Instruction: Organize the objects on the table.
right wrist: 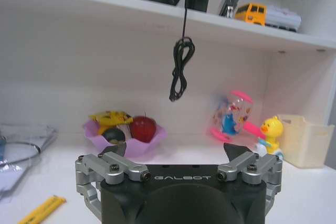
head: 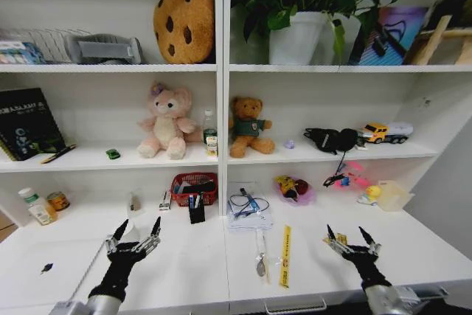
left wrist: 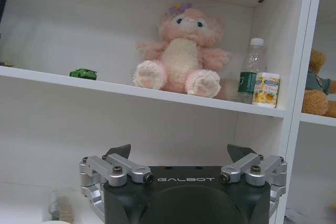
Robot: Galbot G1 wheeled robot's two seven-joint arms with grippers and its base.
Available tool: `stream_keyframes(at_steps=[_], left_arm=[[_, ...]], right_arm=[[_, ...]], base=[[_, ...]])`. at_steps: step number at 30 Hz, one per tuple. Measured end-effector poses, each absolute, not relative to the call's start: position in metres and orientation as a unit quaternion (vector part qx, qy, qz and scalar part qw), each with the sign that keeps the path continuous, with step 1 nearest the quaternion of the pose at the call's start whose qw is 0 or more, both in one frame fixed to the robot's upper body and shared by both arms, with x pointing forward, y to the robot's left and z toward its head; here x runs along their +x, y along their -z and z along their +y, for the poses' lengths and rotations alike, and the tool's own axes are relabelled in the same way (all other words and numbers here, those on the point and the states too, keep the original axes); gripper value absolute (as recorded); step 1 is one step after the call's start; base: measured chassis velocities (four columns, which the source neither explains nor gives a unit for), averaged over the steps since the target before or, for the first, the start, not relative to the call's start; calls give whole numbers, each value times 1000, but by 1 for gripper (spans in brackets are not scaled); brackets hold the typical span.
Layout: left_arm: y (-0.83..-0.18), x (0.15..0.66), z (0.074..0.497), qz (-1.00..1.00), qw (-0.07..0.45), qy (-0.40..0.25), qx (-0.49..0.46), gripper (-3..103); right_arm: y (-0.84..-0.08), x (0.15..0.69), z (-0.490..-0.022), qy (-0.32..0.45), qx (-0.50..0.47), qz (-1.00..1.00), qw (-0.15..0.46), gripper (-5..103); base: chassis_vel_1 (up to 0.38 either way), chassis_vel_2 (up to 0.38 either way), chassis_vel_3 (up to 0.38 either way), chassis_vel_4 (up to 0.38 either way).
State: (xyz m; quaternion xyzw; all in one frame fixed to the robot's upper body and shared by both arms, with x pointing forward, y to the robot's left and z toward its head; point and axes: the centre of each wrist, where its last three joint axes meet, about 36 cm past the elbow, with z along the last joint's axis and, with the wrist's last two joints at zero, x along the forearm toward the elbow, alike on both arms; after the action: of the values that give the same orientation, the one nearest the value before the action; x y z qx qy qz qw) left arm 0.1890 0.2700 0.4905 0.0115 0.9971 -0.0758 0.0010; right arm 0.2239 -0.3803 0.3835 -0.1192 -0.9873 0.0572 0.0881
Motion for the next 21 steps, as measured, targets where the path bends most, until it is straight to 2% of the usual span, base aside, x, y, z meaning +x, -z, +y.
stream_keyframes(at_steps=[9,15,18,20,21], left_arm=[[-491,189,270,997,1,76,12,100],[-491,189,270,997,1,76,12,100],[-491,189,270,997,1,76,12,100],[-491,189,270,997,1,76,12,100],[-491,189,270,997,1,76,12,100]], right_arm=[[-361,243,-401,-63,-157,-974,148,100],[-356,260,-407,-62,-159,-972,159,101],[-352,264,-407,-63,-156,-972,164,95],[-348,269,-405,-61,-151,-971,173,86],[-348,269,-405,-61,-151,-971,173,86]], base=[[0,0,0,0],[0,0,0,0],[0,0,0,0],[0,0,0,0],[0,0,0,0]])
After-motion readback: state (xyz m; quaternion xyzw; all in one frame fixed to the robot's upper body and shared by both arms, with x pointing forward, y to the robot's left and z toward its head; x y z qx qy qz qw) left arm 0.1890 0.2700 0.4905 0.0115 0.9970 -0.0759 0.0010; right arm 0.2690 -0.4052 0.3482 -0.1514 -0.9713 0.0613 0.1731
